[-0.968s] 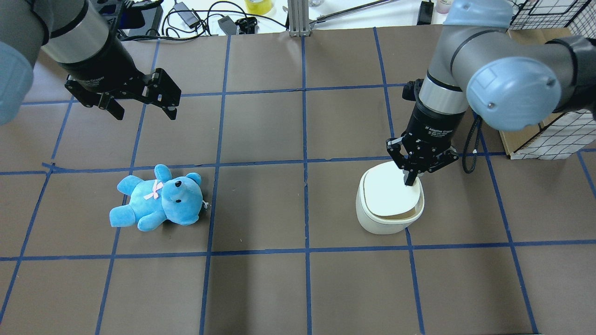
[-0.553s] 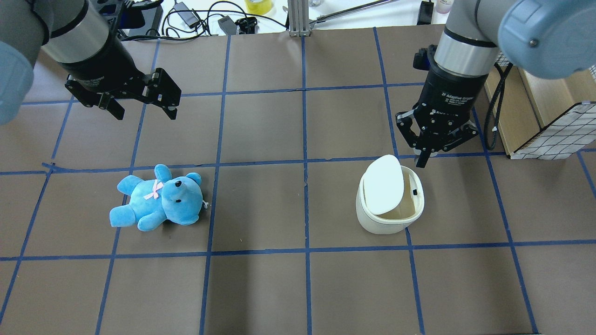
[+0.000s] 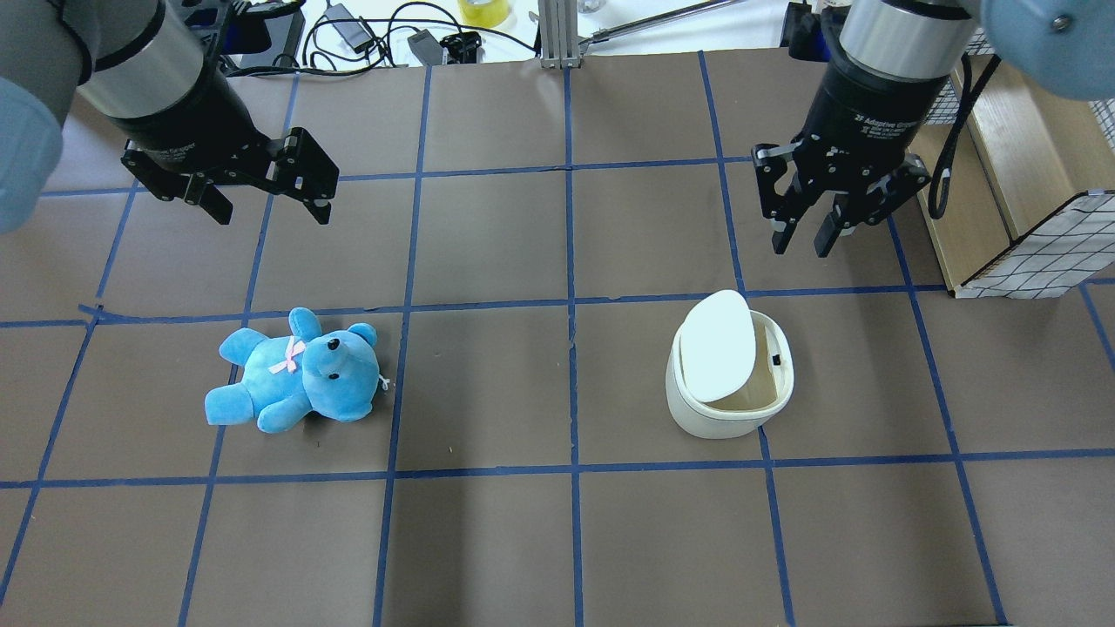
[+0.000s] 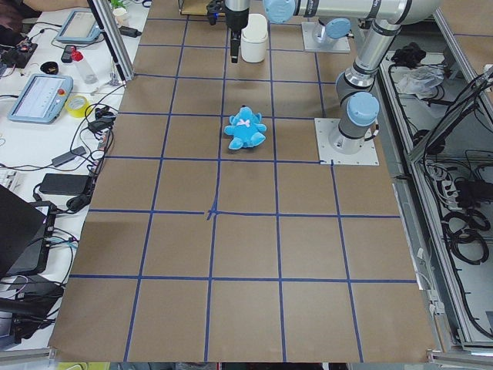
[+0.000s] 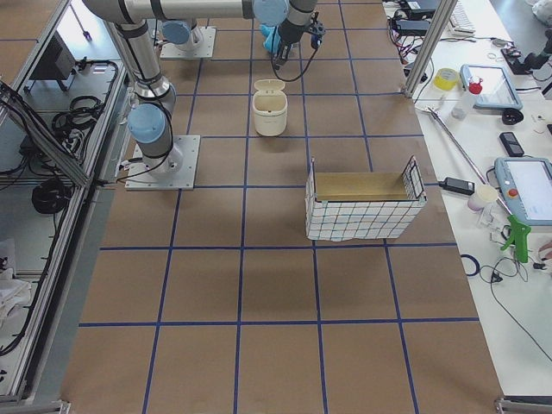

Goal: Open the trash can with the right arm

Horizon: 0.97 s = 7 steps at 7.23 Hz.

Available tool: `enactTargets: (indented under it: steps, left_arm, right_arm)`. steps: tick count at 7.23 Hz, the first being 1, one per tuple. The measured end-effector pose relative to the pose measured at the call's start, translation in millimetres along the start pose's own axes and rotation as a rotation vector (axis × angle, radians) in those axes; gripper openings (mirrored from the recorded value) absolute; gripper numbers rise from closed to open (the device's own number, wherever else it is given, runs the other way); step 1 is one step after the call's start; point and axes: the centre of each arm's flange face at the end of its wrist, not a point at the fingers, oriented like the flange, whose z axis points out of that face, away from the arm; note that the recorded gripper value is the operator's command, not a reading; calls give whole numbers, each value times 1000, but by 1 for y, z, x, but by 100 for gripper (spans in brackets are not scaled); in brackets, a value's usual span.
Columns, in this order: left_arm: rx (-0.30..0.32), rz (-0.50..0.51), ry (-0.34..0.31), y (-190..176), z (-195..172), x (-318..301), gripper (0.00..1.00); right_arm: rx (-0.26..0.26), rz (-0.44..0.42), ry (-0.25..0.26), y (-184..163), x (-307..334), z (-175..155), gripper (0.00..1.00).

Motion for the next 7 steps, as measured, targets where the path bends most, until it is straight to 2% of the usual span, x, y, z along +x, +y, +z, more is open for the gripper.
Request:
enactTargets:
  steps: [2,3,5,7]
  left_arm:
    - [0,0,0,0,0,0,100]
    - [0,0,0,0,0,0,100]
    - [0,0,0,0,0,0,100]
    - [0,0,0,0,0,0,100]
  right_arm:
    - [156,-46,21,-16,2,-20,100]
    - [211,-51,25,-22,4,-26,100]
    - [248,-41,46,-28,13,-29,100]
    - [249,-31,61,-30,18,-29,100]
